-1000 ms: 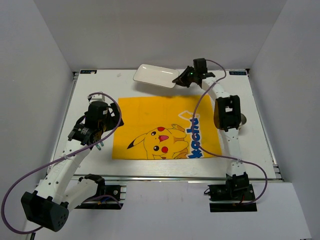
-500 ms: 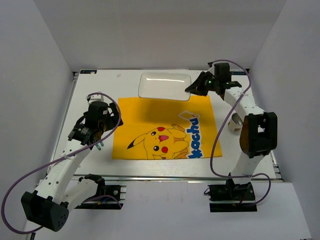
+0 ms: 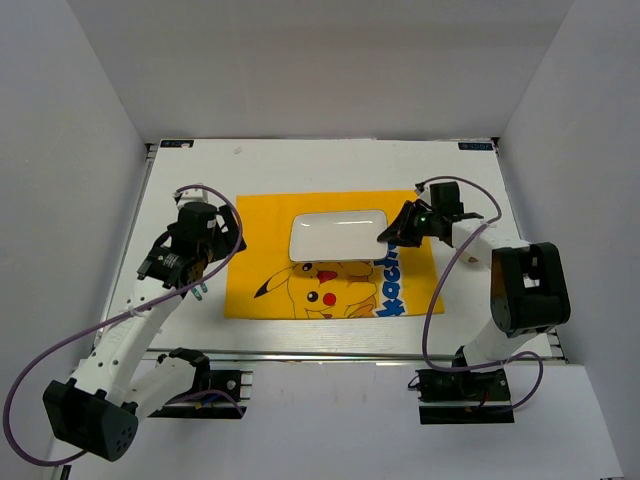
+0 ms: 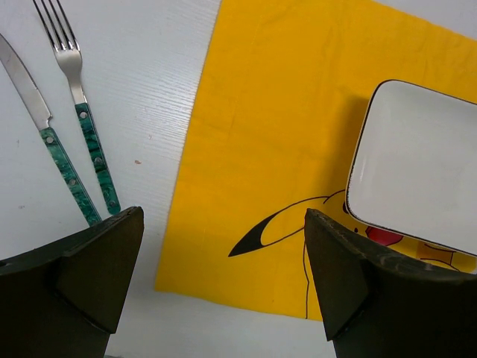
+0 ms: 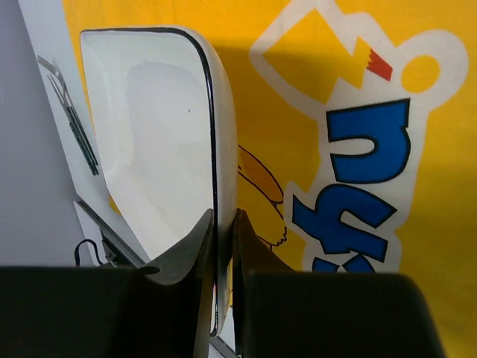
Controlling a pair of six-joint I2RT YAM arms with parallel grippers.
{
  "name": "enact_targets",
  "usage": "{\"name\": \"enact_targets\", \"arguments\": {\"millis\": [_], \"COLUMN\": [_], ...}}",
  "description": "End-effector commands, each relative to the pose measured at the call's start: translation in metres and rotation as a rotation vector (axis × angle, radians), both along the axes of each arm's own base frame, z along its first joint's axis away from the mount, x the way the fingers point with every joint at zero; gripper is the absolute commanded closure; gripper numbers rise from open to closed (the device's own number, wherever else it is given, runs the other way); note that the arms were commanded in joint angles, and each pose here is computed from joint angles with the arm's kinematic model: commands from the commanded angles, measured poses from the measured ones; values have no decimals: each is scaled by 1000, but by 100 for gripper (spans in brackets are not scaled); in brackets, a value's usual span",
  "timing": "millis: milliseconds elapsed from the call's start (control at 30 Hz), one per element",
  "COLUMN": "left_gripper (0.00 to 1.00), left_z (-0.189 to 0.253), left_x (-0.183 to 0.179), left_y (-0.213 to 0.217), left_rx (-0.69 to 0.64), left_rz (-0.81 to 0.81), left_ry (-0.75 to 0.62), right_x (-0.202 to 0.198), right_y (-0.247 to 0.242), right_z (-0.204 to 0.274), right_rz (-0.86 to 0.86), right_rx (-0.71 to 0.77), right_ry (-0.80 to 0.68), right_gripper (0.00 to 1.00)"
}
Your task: Set the dinner table for one person
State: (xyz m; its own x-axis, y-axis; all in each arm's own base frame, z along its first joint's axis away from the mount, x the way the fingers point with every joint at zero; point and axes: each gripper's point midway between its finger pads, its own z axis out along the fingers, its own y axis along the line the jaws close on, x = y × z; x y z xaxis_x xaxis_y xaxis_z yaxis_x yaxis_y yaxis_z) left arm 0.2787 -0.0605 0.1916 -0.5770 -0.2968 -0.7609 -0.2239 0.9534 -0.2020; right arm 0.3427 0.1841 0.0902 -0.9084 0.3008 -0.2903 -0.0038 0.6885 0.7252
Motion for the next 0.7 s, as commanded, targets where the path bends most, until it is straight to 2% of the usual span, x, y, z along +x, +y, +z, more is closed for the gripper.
{"name": "enact_targets", "arguments": {"millis": [0,667], "left_gripper": [2,2], "left_z": [-3,-4], "left_x": [-1,0], "left_y": [2,-4], "left_rx": [1,1], "left_rz": [6,-40], "left_ry": [2,5], "right_x": [20,15], "right_y": [26,36], "right_z": [90,46], "right_rz": [121,151], "right_rx": [210,252], "right_ry": [-325,-267], "right_gripper": [100,100]}}
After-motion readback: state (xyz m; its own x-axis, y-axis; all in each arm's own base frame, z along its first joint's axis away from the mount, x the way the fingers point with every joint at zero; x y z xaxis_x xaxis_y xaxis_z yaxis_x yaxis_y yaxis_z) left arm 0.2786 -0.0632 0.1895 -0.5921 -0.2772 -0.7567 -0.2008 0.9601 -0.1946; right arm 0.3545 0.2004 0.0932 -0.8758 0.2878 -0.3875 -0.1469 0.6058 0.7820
